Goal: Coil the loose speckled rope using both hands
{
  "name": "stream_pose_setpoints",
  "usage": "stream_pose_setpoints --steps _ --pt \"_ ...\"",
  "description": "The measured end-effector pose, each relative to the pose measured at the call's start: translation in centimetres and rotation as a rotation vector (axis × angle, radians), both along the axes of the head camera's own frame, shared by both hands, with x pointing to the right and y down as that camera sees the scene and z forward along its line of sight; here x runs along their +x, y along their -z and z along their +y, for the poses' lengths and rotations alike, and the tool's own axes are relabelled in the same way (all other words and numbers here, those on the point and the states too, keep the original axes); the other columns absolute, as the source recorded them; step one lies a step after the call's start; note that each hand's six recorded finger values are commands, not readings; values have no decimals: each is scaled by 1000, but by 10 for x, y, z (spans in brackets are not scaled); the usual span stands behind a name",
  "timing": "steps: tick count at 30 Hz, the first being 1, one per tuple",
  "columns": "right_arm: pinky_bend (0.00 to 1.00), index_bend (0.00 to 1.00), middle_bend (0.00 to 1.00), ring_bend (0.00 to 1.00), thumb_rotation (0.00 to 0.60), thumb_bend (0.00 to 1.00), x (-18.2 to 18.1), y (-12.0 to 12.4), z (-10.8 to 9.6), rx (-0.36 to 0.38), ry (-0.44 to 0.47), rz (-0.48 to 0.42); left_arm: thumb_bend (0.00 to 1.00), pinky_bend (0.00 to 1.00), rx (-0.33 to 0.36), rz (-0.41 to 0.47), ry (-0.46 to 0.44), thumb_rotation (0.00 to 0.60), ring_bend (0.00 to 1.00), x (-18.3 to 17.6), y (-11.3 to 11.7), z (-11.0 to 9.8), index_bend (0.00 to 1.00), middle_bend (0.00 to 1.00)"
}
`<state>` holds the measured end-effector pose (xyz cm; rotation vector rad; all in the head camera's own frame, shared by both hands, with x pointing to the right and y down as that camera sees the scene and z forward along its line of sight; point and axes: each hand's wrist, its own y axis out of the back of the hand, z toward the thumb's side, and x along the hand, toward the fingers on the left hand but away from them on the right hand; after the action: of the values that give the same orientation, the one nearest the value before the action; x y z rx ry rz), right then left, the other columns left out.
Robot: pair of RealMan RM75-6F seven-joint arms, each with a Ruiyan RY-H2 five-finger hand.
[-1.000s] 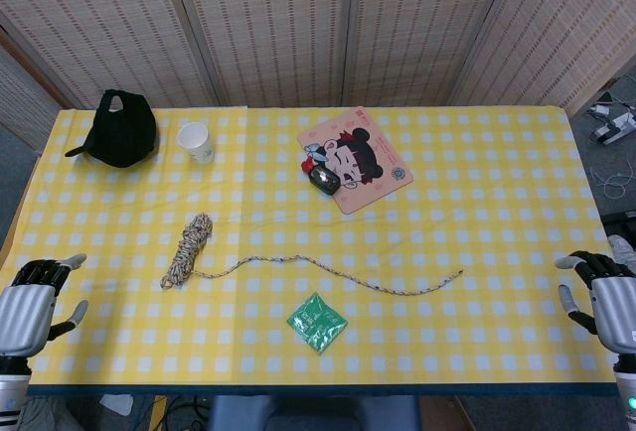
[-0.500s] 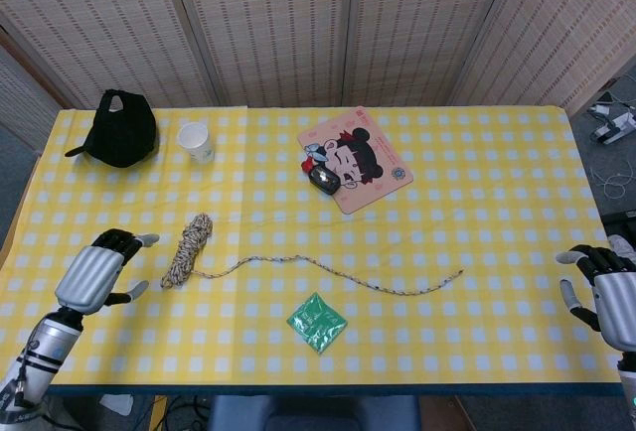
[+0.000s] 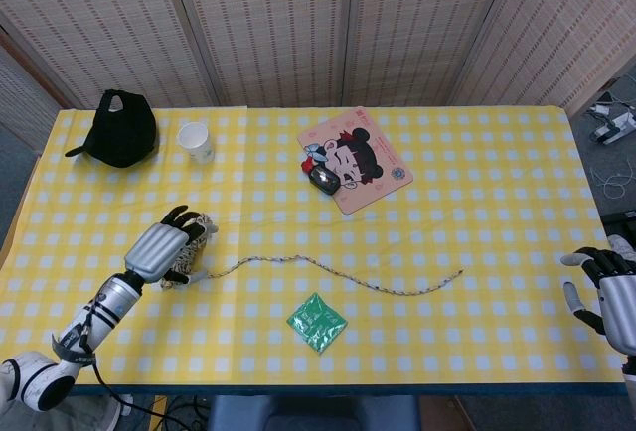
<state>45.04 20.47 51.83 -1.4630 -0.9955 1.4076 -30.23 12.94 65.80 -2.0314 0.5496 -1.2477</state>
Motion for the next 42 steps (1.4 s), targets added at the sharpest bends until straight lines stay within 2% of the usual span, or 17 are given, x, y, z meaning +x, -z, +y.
stream_pose_setpoints --steps 4,8,14,22,26,28,36,42 --pt "451 382 365 312 600 375 4 1 2 2 -11 4 265 0 -28 -33 -18 346 69 11 -17 -8 244 305" --pt "451 382 365 312 600 381 7 2 4 2 -19 7 262 0 -50 -79 -24 275 63 14 -31 -14 242 305" --pt "451 382 365 312 600 383 12 3 7 4 -35 10 259 0 -82 -155 -11 256 62 13 -51 -23 243 305" --pt "451 382 365 312 600 386 15 5 9 9 -45 8 253 0 -98 -240 11 217 62 -1 -66 -30 272 305" --pt "451 382 365 312 600 387 15 4 9 5 -46 6 247 0 -111 -285 33 142 65 -14 -69 -31 295 317" --pt "451 382 365 312 600 387 14 4 8 7 -44 4 246 0 -122 -312 48 125 69 -23 -69 -31 307 330" --pt "451 382 365 311 600 388 10 2 6 7 -34 -4 243 0 -134 -417 98 106 126 -64 -55 -26 372 405" --pt "451 382 365 312 600 388 6 2 5 10 -23 -9 240 0 -178 -483 130 98 141 -94 -45 -14 380 414"
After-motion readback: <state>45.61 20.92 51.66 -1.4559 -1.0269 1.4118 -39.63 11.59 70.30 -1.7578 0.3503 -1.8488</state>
